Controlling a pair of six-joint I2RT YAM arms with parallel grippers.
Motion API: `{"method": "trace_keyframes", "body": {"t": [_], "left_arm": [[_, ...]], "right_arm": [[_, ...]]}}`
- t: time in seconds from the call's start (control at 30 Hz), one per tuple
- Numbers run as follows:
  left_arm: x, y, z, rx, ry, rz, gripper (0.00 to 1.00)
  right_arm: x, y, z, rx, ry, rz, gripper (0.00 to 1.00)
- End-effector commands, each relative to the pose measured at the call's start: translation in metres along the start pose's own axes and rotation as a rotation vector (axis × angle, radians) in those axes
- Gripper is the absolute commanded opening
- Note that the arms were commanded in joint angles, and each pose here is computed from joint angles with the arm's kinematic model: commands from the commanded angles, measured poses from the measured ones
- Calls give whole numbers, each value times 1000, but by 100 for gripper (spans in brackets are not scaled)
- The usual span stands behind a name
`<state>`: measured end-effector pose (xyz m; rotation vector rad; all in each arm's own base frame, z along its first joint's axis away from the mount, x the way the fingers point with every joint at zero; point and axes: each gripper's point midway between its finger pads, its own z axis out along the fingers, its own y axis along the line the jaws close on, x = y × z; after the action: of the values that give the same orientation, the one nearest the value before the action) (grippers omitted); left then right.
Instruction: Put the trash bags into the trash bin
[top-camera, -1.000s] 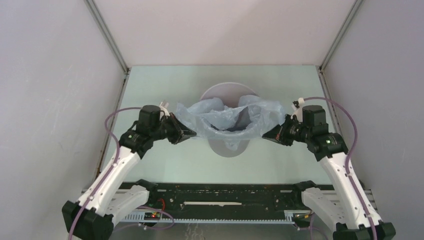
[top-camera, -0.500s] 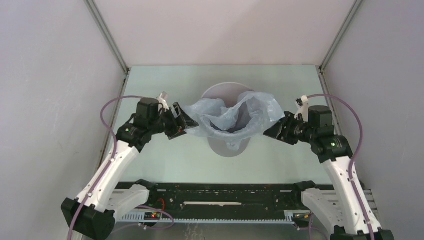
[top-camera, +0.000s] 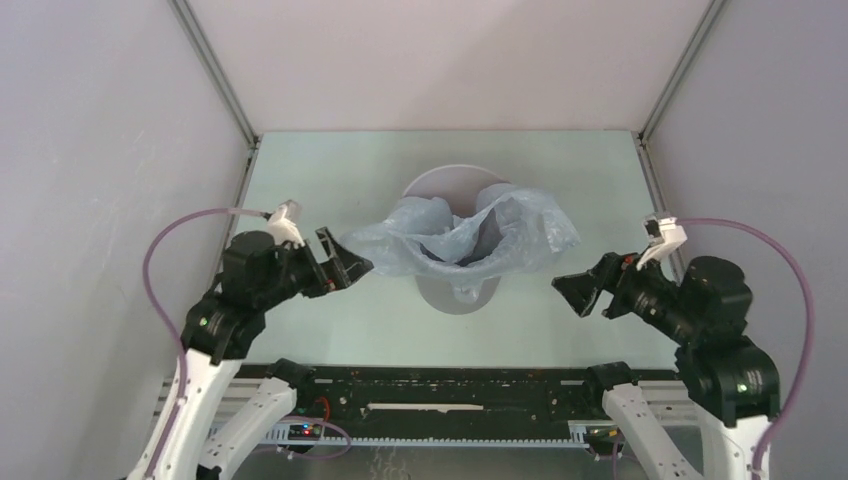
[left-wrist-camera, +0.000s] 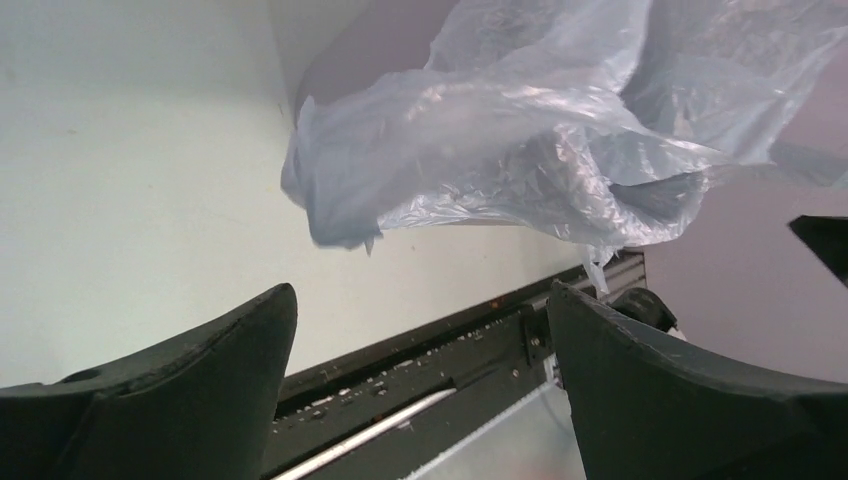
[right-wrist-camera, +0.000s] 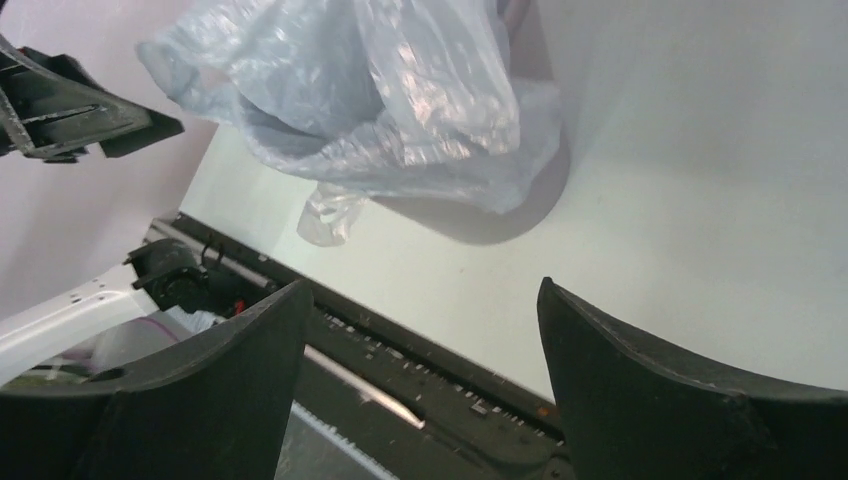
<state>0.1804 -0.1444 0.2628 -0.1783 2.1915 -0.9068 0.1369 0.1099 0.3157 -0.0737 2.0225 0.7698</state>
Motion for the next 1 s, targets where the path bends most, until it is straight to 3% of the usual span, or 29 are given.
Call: {"method": "trace_keyframes", "body": {"t": [0.0,0.17,0.43,0.7,0.8,0.97], "left_arm": [[-42,-14,-39,-21,-205,115,100],[-87,-33,-61,-61,-328,205,100],[-113,-72,-50,84,-349,298,100],[-88,-78,-8,213,-135,520,100],[-81,-92,0,341,-113,606,100],[-80,-92,12,387,-85,740,100]], "right_arm": [[-32,5,-25,42,-105,-199,92],[-69,13,-34,51,-154,-428,96],[-121,38,-5,-50,-206,-494,94],[-128,43,41,-64,-95,-662,93],[-125,44,54,-85,-50,-749,91],[-127,46,74,-117,-28,-850,89]]}}
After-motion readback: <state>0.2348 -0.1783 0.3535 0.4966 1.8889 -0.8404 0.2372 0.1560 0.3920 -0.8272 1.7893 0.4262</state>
